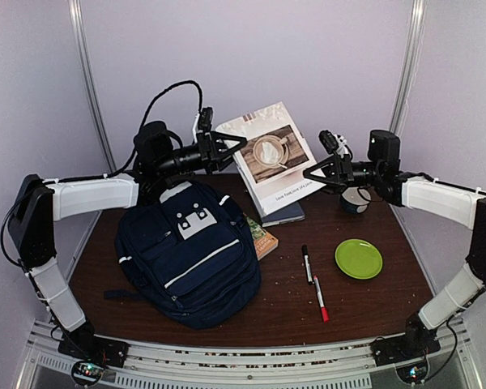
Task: Pack the student bag
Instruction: Pass from the left arm to the right
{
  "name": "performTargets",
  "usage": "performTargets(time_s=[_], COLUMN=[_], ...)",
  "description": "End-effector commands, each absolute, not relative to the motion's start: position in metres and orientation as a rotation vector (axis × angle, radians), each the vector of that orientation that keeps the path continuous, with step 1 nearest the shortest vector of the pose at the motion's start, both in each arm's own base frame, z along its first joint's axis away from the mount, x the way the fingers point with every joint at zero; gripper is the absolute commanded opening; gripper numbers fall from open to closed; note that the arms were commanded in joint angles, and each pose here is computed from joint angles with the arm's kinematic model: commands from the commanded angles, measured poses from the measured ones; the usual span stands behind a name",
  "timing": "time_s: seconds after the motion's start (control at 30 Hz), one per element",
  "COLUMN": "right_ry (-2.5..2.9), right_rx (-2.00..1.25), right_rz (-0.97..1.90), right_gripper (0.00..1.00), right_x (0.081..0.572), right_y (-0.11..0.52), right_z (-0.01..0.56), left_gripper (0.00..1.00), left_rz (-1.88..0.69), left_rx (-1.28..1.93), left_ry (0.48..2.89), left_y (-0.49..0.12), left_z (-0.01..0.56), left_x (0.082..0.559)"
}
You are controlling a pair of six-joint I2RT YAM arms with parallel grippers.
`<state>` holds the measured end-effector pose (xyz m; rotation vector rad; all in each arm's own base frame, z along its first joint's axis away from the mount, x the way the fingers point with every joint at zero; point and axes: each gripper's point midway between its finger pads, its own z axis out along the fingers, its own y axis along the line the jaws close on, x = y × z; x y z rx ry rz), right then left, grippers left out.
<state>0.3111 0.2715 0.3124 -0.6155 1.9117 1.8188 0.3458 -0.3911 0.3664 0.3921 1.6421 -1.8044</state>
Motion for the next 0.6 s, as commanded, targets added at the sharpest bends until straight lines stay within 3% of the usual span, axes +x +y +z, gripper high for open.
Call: performTargets(time_s=[0.0, 0.23, 0.57], right_ry=[1.823, 1.831, 1.856], right_rx=[-0.652, -0.612, -0.456], right_rz=[1.855, 1.835, 1.680], right_gripper=[0.35, 0.28, 0.27], right_x=[0.303, 0.309, 0.349], right_y=[0.273, 0.266, 0.212], right_z=[0.338, 0.333, 0.319], left_gripper=[0.42, 0.71, 0.76], left_rz=[-1.745, -1.495, -0.893], left_rx=[0.390, 0.360, 0.411], left_ry=[1.640, 1.813, 2.171], left_y=[-0.386, -0.374, -0.312], left_z=[0.364, 0.335, 0.252], left_x=[0.350, 0.364, 0.331])
